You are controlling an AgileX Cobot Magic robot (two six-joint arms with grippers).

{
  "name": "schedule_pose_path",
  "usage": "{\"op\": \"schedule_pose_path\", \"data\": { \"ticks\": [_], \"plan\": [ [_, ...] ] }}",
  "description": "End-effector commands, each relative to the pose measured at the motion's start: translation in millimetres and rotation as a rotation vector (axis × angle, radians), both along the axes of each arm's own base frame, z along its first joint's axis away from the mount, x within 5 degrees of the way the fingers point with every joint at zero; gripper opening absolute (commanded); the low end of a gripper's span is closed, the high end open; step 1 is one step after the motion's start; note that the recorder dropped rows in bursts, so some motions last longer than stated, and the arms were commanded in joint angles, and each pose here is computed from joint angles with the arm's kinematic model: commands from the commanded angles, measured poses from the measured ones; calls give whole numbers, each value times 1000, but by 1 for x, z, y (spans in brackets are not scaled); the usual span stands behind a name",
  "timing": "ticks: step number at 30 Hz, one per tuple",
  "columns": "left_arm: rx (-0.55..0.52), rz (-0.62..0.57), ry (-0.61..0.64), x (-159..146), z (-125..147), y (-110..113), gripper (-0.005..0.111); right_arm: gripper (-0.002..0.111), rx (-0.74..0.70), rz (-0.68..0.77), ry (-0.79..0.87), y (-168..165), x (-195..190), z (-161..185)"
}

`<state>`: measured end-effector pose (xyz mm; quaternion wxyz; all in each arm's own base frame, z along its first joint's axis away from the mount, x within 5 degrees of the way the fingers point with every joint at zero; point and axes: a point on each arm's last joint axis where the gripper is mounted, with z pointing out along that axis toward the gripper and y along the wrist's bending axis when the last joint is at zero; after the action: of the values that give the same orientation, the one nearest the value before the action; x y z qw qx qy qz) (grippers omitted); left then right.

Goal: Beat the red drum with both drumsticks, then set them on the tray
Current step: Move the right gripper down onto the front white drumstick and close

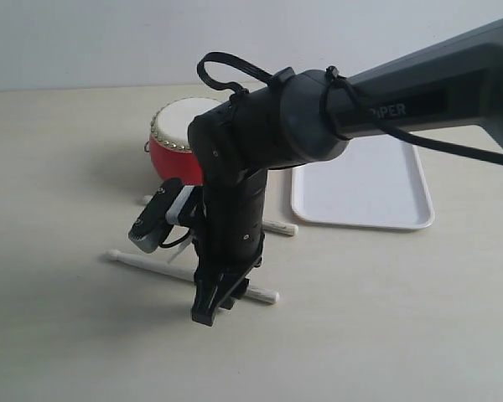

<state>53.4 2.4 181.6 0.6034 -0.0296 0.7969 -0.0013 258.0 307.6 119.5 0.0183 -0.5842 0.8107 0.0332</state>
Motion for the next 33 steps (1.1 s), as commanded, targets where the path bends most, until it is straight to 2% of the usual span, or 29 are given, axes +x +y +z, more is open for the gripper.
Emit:
{"op": "schedule_pose_path", "data": {
  "ticks": [1, 13, 23, 25, 27, 28, 31, 33],
  "plan": [
    [0, -1, -10, 0, 0, 0, 0, 46, 9, 9, -14, 1, 0, 0],
    [0, -1, -10, 0, 0, 0, 0, 46, 9, 8, -10, 1, 0, -1],
    [0, -1, -10, 0, 0, 0, 0, 45, -34, 11, 27, -1, -1, -16],
    [0, -1, -10, 0, 0, 0, 0, 40, -35, 12, 26, -1, -1, -16],
    [0, -1, -10, 0, 0, 0, 0, 30, -35, 10, 26, -1, -1, -16],
    [0, -1, -10, 0, 0, 0, 0, 20, -37, -11, 28, -1, -1, -16],
    [0, -1, -10, 0, 0, 0, 0, 0, -30, -52, 24, -1, -1, -12],
    [0, -1, -10, 0, 0, 0, 0, 0, -13, -84, 12, 0, -1, -4]
  ]
}}
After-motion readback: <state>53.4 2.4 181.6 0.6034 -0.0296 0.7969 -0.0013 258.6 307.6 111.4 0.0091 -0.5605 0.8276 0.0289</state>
